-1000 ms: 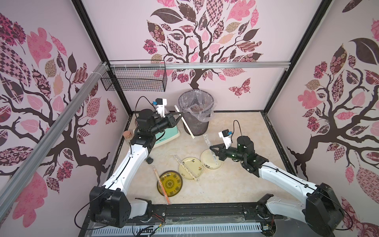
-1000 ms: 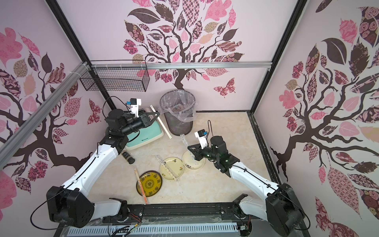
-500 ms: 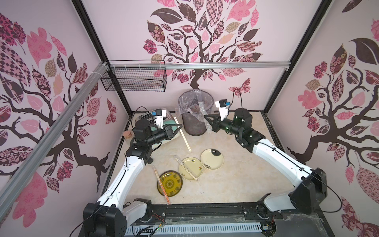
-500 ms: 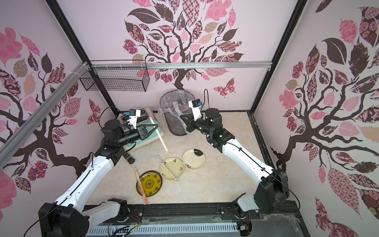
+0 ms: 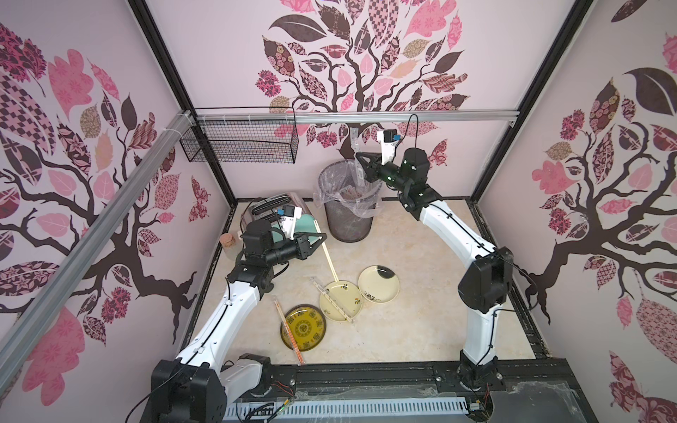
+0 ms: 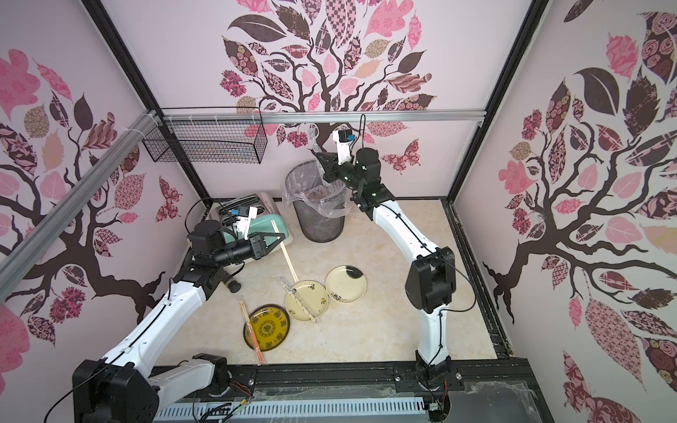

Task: Remove the packaging of disposable chopsticks
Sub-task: Place the packet bag in the trash bin.

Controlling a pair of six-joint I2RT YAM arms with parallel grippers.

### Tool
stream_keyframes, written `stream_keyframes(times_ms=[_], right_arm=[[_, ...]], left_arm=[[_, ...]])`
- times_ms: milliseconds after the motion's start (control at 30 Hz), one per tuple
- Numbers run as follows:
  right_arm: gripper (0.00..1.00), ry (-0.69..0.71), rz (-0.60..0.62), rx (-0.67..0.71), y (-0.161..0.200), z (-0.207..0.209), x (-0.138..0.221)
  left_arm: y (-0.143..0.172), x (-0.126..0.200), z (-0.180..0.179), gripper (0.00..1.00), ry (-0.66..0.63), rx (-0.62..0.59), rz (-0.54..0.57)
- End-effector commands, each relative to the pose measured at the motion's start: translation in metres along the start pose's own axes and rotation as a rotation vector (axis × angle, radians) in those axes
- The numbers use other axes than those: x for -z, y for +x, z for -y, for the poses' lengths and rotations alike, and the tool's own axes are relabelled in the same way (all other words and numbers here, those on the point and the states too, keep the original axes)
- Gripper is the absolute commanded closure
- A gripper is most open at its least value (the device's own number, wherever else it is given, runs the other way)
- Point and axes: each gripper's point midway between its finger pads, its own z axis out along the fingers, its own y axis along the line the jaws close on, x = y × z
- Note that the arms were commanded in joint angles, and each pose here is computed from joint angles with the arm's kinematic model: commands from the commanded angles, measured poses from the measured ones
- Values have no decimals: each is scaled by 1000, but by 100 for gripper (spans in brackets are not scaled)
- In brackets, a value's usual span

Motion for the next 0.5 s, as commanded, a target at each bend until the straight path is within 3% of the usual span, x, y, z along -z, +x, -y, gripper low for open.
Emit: stream_keyframes(times_ms=[0, 167, 467], right_arm=[[100, -31, 6, 23, -7, 2, -18], [100, -6, -31, 27, 23, 27, -41], [100, 46, -129, 11, 81, 56, -53]], left_arm=[[-5, 5, 4, 100, -8, -44, 12], [-5, 4, 4, 100, -8, -43, 8], [-1, 1, 2, 100, 3, -35, -14]])
